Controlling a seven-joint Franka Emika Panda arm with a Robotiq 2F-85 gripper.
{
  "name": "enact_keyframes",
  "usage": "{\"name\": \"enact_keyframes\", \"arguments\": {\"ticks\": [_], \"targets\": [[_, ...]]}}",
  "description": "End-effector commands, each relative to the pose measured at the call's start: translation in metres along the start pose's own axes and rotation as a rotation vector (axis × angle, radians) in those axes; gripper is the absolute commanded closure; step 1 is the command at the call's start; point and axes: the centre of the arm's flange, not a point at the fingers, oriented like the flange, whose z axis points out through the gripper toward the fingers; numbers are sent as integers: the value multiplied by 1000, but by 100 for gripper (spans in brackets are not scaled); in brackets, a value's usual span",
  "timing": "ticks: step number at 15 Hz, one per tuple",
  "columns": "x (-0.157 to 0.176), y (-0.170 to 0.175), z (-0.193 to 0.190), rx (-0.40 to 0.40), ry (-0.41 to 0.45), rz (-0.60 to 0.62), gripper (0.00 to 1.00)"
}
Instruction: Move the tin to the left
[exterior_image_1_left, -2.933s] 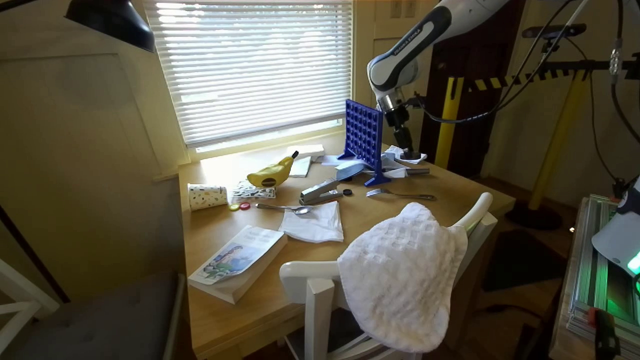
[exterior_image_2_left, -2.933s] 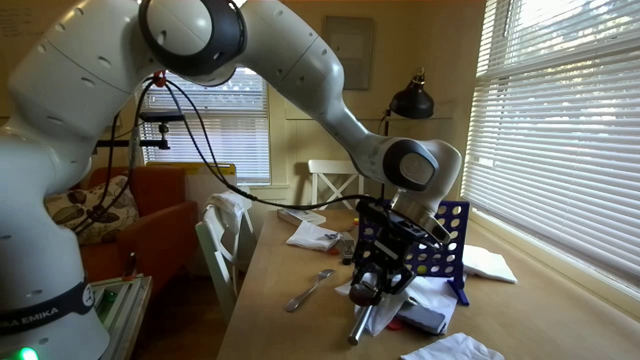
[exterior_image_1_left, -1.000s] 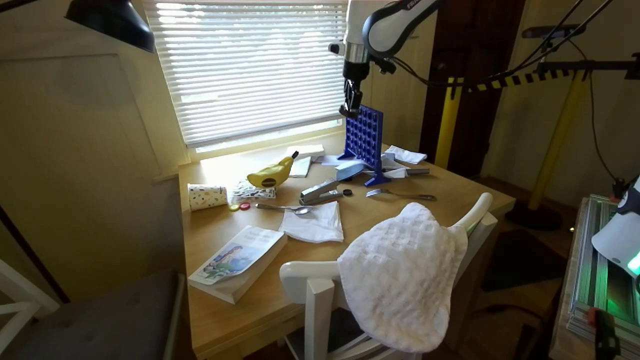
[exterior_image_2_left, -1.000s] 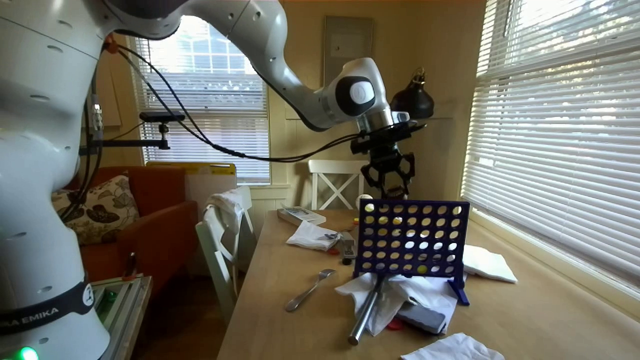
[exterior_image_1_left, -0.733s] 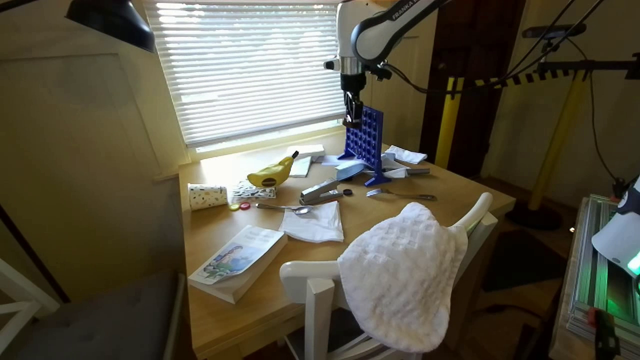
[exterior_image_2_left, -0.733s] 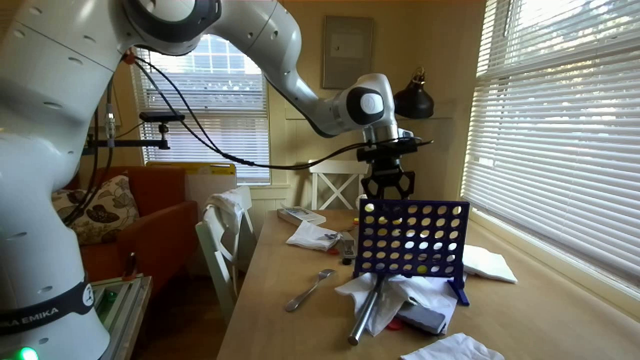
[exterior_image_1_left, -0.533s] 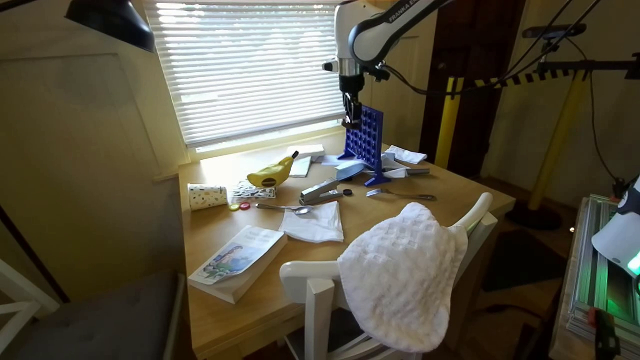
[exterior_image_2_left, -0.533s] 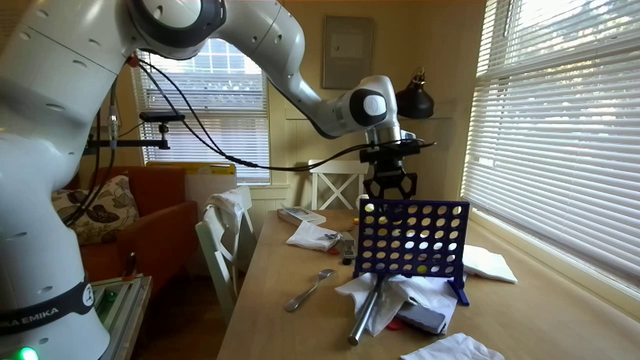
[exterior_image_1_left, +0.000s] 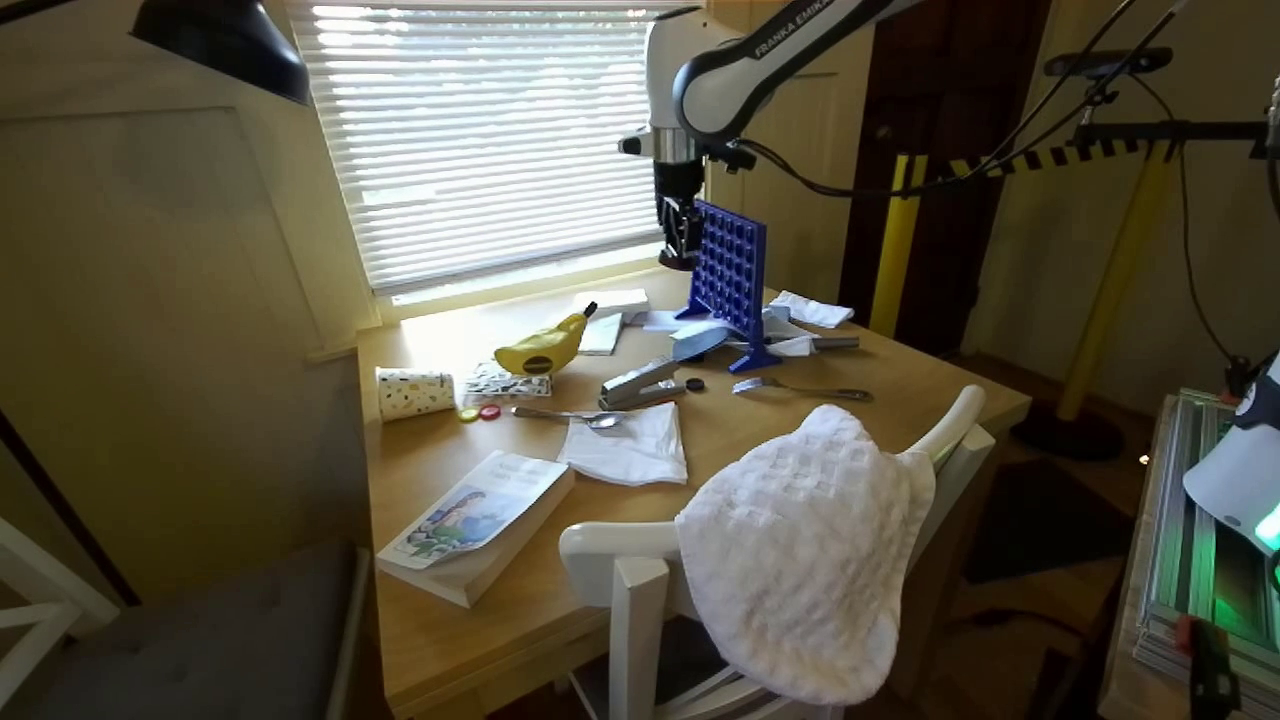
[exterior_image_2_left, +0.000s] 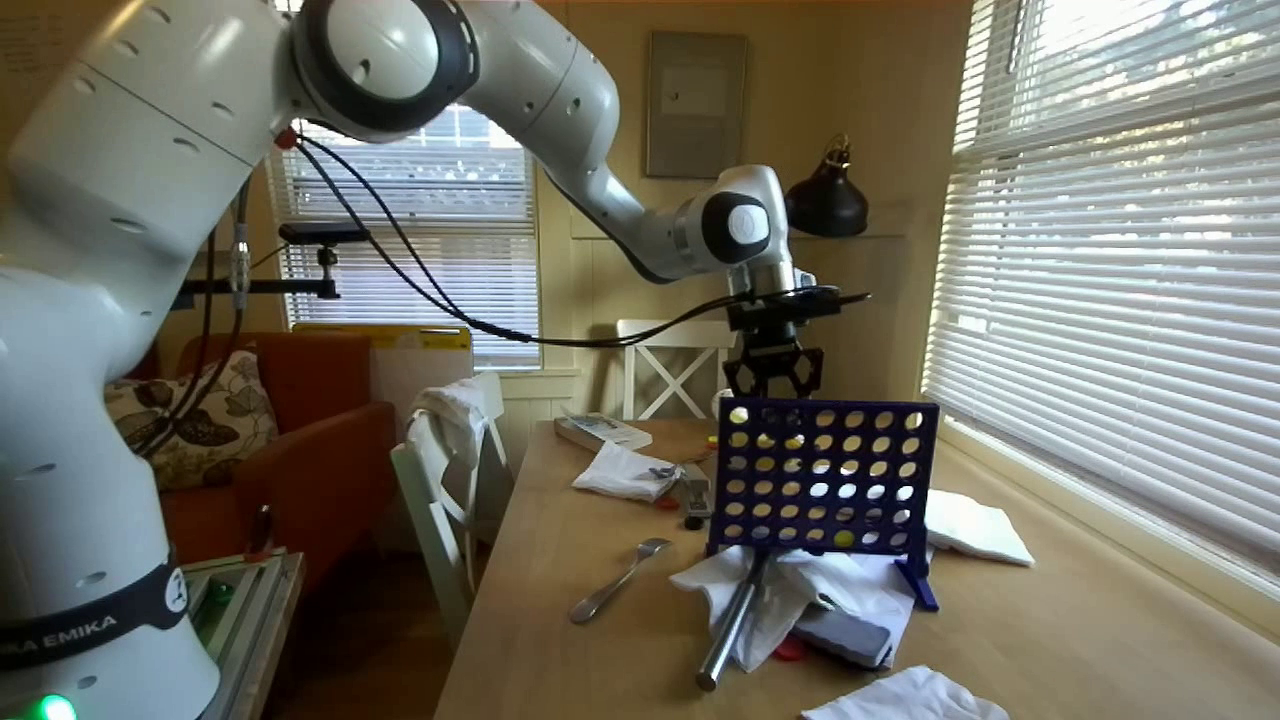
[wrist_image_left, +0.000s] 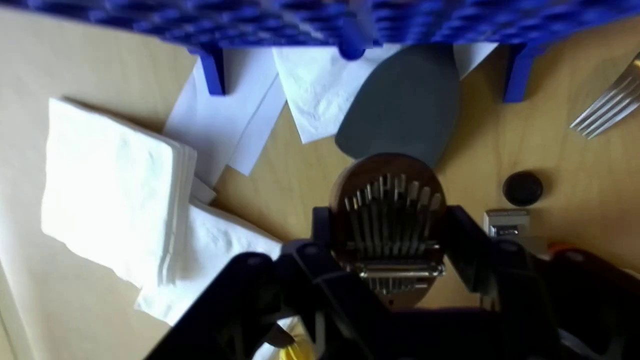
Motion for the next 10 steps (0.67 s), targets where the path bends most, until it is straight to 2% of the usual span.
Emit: {"name": "enact_keyframes", "arguments": {"ticks": [1,5,7,10], "targets": [[75,19,17,72,29,-186,67],[124,-14,32,214,27,-364,67],[132,-38,37,288,-15,-419,67],[131,-61,35,353,-105,-423,67]]}}
